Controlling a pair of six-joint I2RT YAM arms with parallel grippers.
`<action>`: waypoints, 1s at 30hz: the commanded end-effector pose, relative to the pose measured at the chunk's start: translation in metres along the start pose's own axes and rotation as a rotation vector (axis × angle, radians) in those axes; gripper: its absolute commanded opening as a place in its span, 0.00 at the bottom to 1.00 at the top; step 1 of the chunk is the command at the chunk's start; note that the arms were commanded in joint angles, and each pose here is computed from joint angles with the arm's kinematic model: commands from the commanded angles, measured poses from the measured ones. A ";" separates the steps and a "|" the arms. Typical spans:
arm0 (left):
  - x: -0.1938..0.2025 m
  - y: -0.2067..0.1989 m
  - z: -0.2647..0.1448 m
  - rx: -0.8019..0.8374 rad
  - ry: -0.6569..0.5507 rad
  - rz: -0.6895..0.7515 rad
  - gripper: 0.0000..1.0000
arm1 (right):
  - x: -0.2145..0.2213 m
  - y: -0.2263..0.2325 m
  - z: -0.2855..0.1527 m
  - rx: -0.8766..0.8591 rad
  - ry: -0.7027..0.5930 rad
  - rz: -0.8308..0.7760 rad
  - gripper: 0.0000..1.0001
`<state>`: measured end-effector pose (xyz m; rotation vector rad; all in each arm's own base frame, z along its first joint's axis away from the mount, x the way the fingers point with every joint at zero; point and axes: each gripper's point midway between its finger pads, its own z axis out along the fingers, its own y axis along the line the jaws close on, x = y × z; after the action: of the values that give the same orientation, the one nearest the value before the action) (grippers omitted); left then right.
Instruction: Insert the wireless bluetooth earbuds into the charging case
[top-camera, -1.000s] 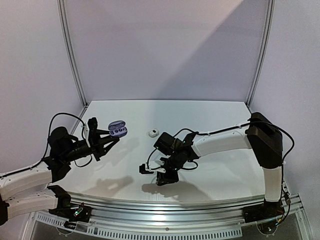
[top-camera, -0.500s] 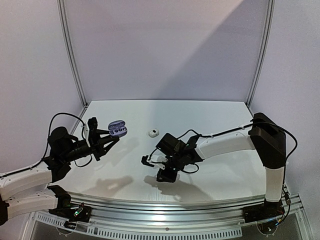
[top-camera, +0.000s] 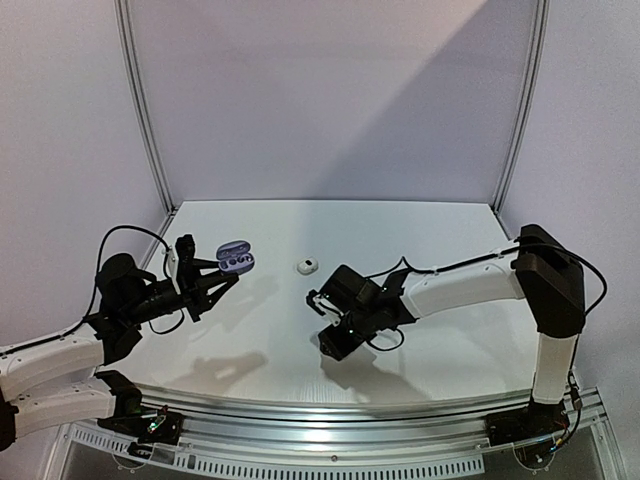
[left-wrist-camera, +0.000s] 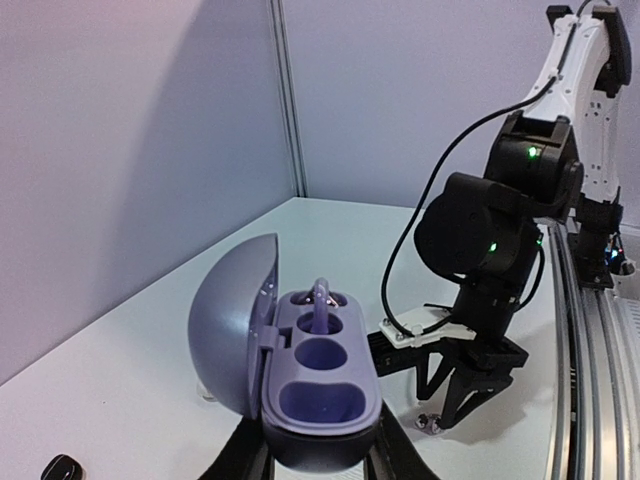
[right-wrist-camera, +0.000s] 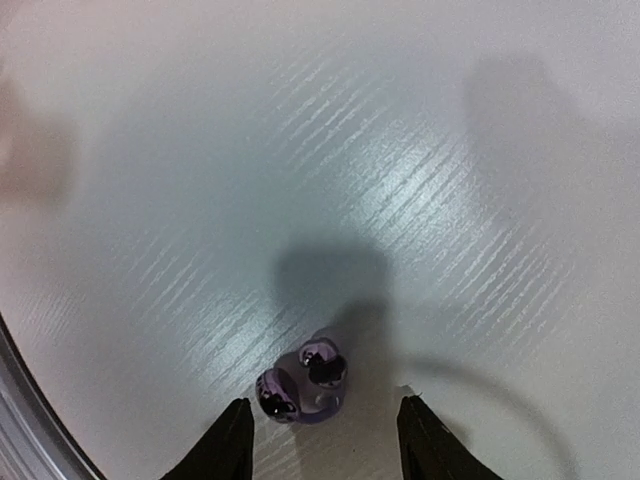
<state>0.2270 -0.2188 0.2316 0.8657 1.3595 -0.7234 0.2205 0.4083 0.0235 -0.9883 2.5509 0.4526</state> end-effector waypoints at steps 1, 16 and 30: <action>0.002 0.001 -0.001 -0.003 0.000 -0.003 0.00 | -0.018 -0.003 -0.035 0.033 -0.042 -0.001 0.50; 0.004 0.001 -0.001 -0.004 0.010 -0.004 0.00 | 0.006 0.001 -0.031 -0.041 -0.051 -0.516 0.36; 0.008 0.002 0.000 -0.010 0.021 -0.005 0.00 | 0.019 0.011 0.012 -0.070 -0.020 -0.534 0.30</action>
<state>0.2272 -0.2187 0.2299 0.8664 1.3672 -0.7232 0.2052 0.4053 0.0173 -1.5976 2.1459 0.3780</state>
